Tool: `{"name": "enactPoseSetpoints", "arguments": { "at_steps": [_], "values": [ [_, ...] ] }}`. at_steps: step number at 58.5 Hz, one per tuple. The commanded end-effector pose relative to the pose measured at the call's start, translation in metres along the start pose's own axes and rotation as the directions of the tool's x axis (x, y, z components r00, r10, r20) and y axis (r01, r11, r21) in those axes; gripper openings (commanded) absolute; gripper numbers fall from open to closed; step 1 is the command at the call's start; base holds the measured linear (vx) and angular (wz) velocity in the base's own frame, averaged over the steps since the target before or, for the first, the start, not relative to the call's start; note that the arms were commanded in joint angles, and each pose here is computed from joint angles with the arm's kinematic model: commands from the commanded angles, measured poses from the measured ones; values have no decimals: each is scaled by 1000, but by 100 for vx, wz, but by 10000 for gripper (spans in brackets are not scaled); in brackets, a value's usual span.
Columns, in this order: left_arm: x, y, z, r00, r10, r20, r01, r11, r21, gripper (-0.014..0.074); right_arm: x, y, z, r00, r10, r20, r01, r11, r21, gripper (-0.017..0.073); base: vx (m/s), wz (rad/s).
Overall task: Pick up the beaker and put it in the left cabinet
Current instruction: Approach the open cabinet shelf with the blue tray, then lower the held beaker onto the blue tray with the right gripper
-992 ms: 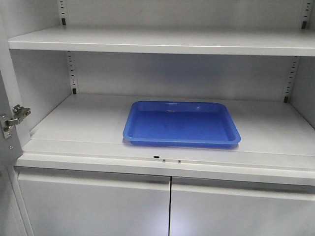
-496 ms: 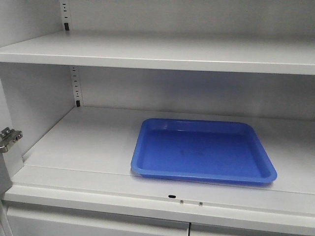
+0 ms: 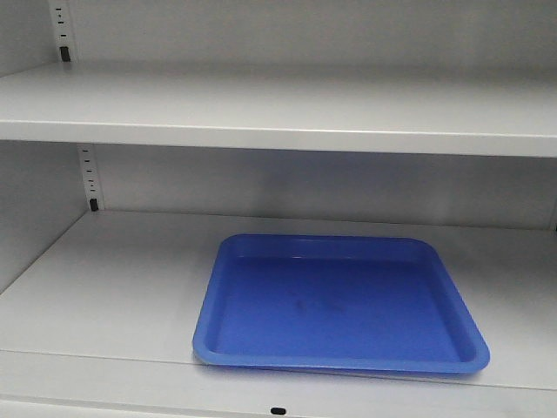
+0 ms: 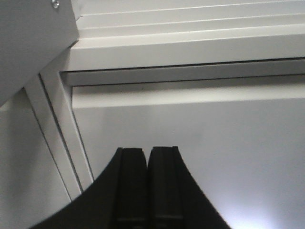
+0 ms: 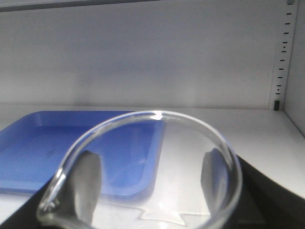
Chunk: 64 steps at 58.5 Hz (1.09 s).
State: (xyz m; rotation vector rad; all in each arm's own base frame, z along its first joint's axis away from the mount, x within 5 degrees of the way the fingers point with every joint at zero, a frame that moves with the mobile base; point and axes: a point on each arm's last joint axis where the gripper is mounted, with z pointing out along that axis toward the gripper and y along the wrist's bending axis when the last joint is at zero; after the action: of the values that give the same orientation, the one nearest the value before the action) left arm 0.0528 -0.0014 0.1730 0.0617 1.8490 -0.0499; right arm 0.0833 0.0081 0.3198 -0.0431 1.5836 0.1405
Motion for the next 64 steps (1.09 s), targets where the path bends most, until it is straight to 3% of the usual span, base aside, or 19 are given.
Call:
{"name": "enactPoseSetpoints", "arguments": {
  "at_steps": [1,22,36,41,45,55,64],
  "values": [
    [-11,-1,-2,995,-7,96,5,1000,13,4,-12,4,-1,998,-24,58,27,999,-36,-3,12,-12],
    [-11,-1,-2,995,-7,96,5,1000,13,4,-12,4,-1,998,-26,58,28,999,-36,-3,7,-6],
    [-11,-1,-2,995,-7,96,5,1000,13,4,-11,13,14,992,-116,58,122,988,-95,-2,1,-1],
    [-11,-1,-2,995,-7,96,5,1000,13,4,-6,26,32,984,-175,44,181,964,-194,-2,0,1],
    [-11,-1,-2,995,-7,96,5,1000,13,4,2,37,53,979,-203,0,195,941,-276,-2,0,0],
    [-11,-1,-2,995,-7,96,5,1000,13,4,11,61,111,972,-209,-104,150,900,-409,-2,0,0],
    [-11,-1,-2,995,-7,96,5,1000,13,4,5,84,181,979,-155,-134,73,874,-480,-2,0,0]
  ]
}}
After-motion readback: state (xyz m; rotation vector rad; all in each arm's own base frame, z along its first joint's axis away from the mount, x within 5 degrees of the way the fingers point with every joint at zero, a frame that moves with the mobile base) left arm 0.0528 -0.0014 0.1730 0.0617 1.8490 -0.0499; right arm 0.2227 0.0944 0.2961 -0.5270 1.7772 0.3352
